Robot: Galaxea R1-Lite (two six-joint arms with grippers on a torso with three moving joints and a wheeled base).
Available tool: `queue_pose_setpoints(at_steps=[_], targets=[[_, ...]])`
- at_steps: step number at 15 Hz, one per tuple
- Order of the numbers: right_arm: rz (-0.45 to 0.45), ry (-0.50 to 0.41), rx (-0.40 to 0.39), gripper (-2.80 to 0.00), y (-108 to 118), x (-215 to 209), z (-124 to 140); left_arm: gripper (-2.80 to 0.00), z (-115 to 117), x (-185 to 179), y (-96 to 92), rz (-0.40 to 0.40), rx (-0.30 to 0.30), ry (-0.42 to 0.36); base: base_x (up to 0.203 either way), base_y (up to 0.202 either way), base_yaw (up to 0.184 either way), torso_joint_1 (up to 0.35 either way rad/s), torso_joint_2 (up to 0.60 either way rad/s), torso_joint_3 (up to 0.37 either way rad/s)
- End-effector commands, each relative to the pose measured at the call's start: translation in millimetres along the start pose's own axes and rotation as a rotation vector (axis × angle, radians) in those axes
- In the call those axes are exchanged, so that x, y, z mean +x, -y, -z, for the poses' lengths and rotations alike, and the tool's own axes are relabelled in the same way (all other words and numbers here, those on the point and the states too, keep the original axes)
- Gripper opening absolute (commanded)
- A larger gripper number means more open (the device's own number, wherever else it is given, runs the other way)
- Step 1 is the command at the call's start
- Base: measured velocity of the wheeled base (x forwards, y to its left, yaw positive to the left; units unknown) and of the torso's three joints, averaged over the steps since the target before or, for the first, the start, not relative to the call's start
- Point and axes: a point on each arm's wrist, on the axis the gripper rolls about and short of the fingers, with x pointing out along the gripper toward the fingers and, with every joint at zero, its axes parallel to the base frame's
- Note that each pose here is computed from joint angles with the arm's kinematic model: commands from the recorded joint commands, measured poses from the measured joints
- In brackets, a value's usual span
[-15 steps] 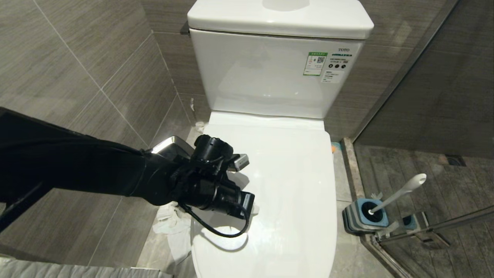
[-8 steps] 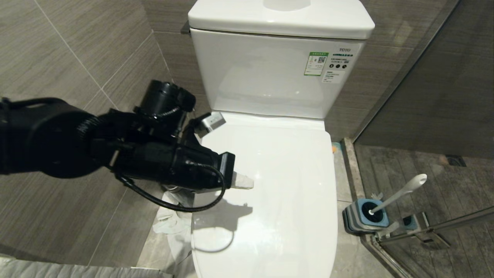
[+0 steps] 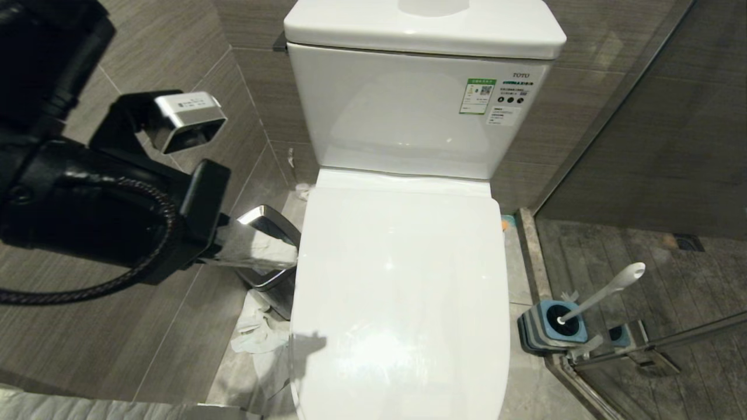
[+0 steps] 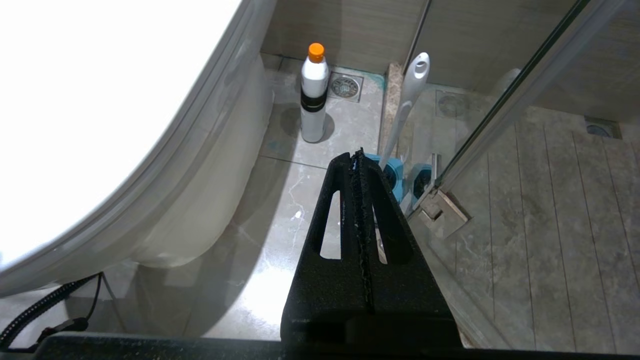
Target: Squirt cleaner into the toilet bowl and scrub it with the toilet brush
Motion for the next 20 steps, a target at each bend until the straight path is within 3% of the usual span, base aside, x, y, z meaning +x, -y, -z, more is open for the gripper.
queue_pose_setpoints(at_steps=[1, 5, 7, 9, 11, 14, 20], targets=[[0.0, -0.024, -0.001, -2.8, 0, 2, 7, -2.8, 15, -34, 3.3, -0.027, 0.177, 0.085, 0.0, 0.0, 0.0, 0.0, 0.0, 0.0], [0.0, -0.025, -0.001, -2.8, 0, 2, 7, -2.8, 26, -76, -3.3, -0.124, 0.273, 0.233, 0.0, 0.0, 0.0, 0.0, 0.0, 0.0], [0.0, -0.024, -0.001, -2.8, 0, 2, 7, -2.8, 32, -104, -1.2, -0.159, 0.422, 0.372, 0.0, 0.0, 0.0, 0.0, 0.0, 0.0], [0.0, -0.025, -0.001, -2.8, 0, 2, 7, -2.8, 38, -129, 1.9, -0.196, 0.467, 0.524, 0.0, 0.0, 0.0, 0.0, 0.0, 0.0], [0.0, -0.024, -0.001, -2.8, 0, 2, 7, -2.8, 54, -152, 6.0, -0.209, 0.522, 0.617, 0.0, 0.0, 0.0, 0.0, 0.0, 0.0], [0.0, -0.024, -0.001, -2.8, 0, 2, 7, -2.8, 98, -176, 13.9, -0.178, 0.623, 0.694, 0.0, 0.0, 0.0, 0.0, 0.0, 0.0], [0.0, -0.024, -0.001, -2.8, 0, 2, 7, -2.8, 208, -173, 20.1, -0.279, 0.691, 0.854, 0.0, 0.0, 0.0, 0.0, 0.0, 0.0]])
